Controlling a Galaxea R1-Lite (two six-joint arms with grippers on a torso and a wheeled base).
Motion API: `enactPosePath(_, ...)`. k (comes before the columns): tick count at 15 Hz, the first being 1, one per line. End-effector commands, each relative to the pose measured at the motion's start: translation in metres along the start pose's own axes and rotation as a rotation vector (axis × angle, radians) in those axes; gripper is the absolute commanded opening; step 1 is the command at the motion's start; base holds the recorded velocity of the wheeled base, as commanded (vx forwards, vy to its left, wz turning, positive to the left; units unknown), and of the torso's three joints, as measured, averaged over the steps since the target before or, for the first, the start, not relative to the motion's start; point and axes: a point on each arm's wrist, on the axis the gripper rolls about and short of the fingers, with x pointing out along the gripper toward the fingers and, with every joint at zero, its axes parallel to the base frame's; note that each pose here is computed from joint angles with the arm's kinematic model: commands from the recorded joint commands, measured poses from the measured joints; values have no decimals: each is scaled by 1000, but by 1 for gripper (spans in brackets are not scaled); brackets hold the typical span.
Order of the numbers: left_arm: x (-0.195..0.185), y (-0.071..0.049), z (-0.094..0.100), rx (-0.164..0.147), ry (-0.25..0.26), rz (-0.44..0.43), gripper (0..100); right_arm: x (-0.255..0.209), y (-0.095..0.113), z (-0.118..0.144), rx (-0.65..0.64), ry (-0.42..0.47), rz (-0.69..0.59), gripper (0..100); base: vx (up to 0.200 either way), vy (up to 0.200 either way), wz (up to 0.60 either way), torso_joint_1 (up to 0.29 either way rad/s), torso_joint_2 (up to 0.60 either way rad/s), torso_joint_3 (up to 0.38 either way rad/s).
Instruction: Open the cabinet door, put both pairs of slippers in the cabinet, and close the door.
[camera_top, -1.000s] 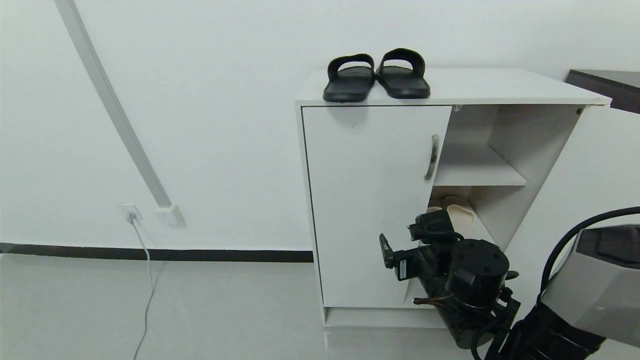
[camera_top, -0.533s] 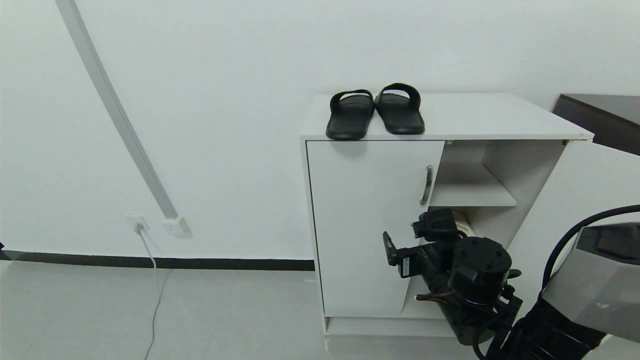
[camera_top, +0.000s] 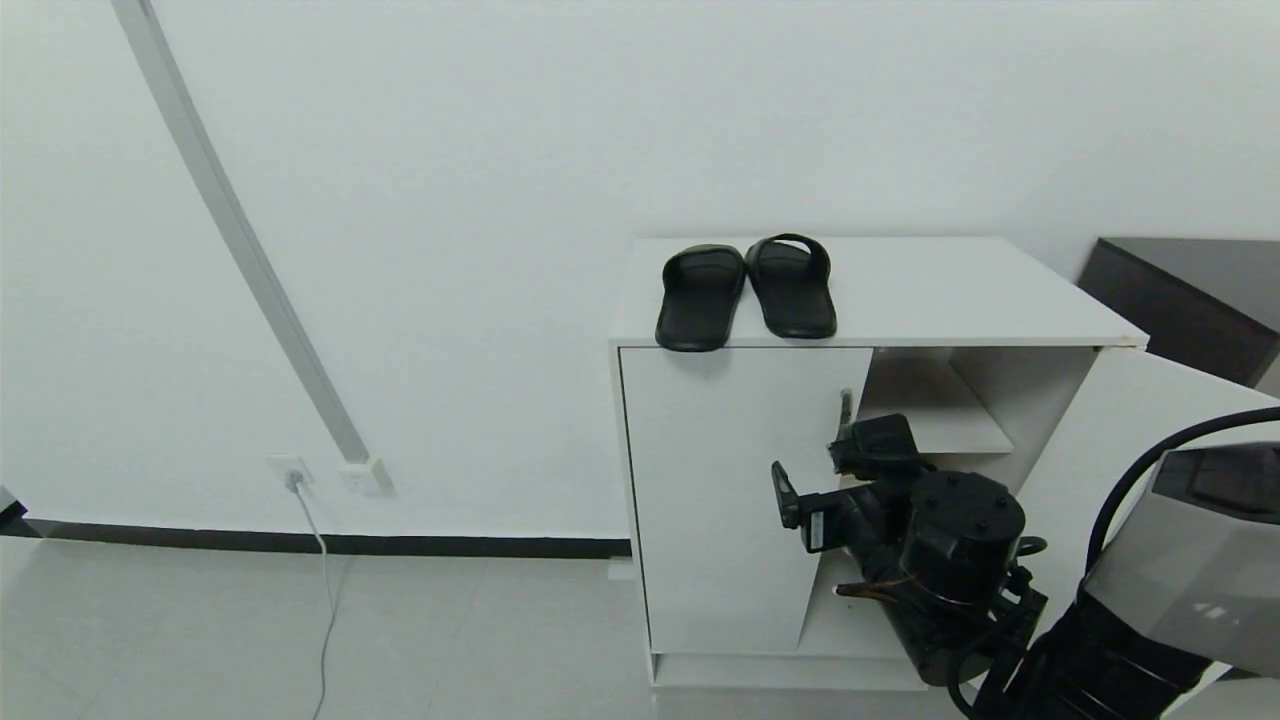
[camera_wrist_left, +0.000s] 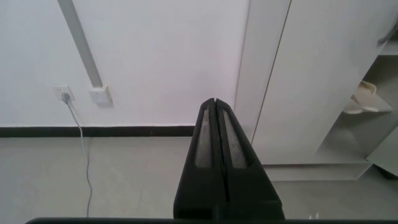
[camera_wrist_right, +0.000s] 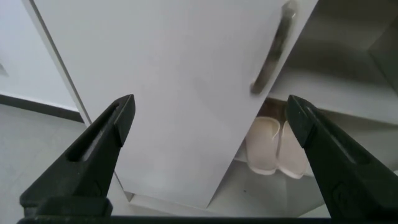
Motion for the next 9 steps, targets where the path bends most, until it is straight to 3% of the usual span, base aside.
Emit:
enactPosePath(1,0,0,0,0,1,0,0,0,1,-2,-3,4,1,100,0,0,0,207,-525,-315)
enactPosePath(9,0,0,0,0,1,0,0,3,-2,-1,-4,0,-12,100,0,0,0,245,-568,-329)
